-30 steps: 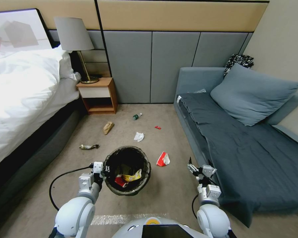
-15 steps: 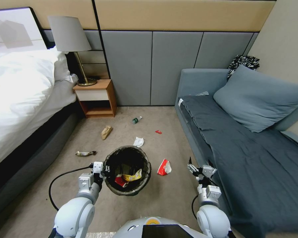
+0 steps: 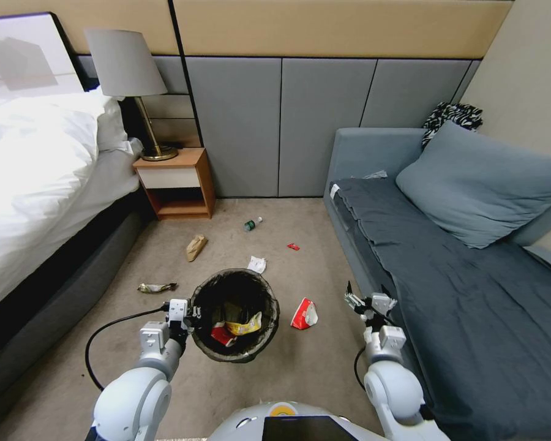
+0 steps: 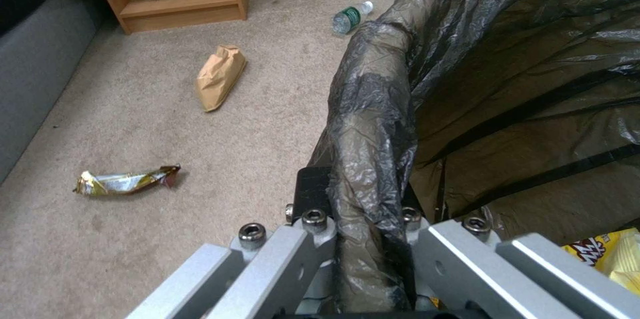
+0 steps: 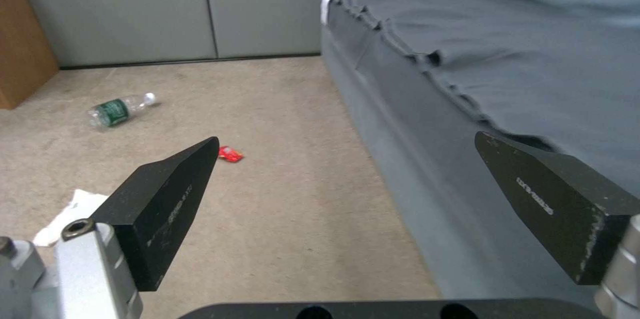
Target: Pick up the trash bin, then pick up the garbage from the floor and place it into the trash bin.
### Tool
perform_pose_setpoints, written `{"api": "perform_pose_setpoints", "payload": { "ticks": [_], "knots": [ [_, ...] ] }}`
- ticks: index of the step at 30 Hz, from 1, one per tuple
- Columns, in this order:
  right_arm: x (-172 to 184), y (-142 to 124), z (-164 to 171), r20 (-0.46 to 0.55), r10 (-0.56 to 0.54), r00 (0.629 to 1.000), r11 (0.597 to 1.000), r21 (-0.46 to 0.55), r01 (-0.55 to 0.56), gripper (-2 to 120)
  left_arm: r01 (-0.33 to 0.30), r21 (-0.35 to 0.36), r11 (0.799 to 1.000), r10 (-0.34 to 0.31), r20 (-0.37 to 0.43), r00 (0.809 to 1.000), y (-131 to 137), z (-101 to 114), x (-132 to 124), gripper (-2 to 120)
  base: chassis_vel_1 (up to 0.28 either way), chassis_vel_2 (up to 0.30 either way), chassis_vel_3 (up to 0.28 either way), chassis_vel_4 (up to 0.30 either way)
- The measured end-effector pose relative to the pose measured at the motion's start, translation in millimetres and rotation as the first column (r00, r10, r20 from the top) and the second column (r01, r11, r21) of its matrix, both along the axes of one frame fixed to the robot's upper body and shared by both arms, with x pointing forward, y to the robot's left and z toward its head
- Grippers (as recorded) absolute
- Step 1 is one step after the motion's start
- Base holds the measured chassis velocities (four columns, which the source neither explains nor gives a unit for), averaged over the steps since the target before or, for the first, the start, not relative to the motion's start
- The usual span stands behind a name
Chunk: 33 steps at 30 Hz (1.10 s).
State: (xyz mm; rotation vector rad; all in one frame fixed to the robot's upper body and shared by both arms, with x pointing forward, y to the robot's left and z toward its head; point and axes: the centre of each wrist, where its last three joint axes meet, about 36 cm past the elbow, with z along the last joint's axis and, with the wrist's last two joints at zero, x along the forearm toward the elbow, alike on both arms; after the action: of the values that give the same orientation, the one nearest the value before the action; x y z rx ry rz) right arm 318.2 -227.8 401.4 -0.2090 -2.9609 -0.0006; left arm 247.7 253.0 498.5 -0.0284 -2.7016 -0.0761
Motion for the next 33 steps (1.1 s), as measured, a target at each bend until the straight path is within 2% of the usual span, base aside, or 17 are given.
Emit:
{"api": "perform_pose_setpoints", "payload": {
  "ticks": [8, 10, 12, 19, 26, 33],
  "knots": [
    [51, -5, -21, -0.068, 0.065, 0.996, 0.995, 0.083, -0.059, 100, -0.01, 0.009, 1.0, 0.01, 0.031, 0.999, 1, 11, -1, 1, 0.0, 0.0, 0.0, 0.0],
    [54, -5, -22, -0.073, 0.07, 0.995, 0.994, 0.09, -0.063, 100, -0.011, 0.009, 1.0, 0.011, 0.033, 0.999, 0, 11, -1, 1, 0.0, 0.0, 0.0, 0.0],
    [75, -8, -25, -0.109, 0.1, 0.989, 0.985, 0.149, -0.083, 100, -0.011, 0.01, 1.0, 0.01, 0.047, 0.999, 0, 16, -1, 1, 0.0, 0.0, 0.0, 0.0],
    [97, -8, -33, -0.175, 0.13, 0.976, 0.969, 0.232, -0.087, 100, -0.003, 0.012, 1.0, 0.002, 0.059, 0.998, 0, 20, 1, 1, 0.0, 0.0, 0.0, 0.0],
    [118, 7, -51, -0.298, 0.213, 0.93, 0.925, 0.368, -0.094, 100, -0.003, 0.01, 1.0, 0.003, 0.066, 0.998, 0, 23, 1, 1, 0.0, 0.0, 0.0, 0.0],
    [133, 13, -84, -0.39, 0.207, 0.897, 0.923, 0.383, -0.047, 100, -0.004, 0.013, 1.0, 0.003, 0.064, 0.998, 0, 23, 0, 1, 0.0, 0.0, 0.0, 0.0]
  ]
}}
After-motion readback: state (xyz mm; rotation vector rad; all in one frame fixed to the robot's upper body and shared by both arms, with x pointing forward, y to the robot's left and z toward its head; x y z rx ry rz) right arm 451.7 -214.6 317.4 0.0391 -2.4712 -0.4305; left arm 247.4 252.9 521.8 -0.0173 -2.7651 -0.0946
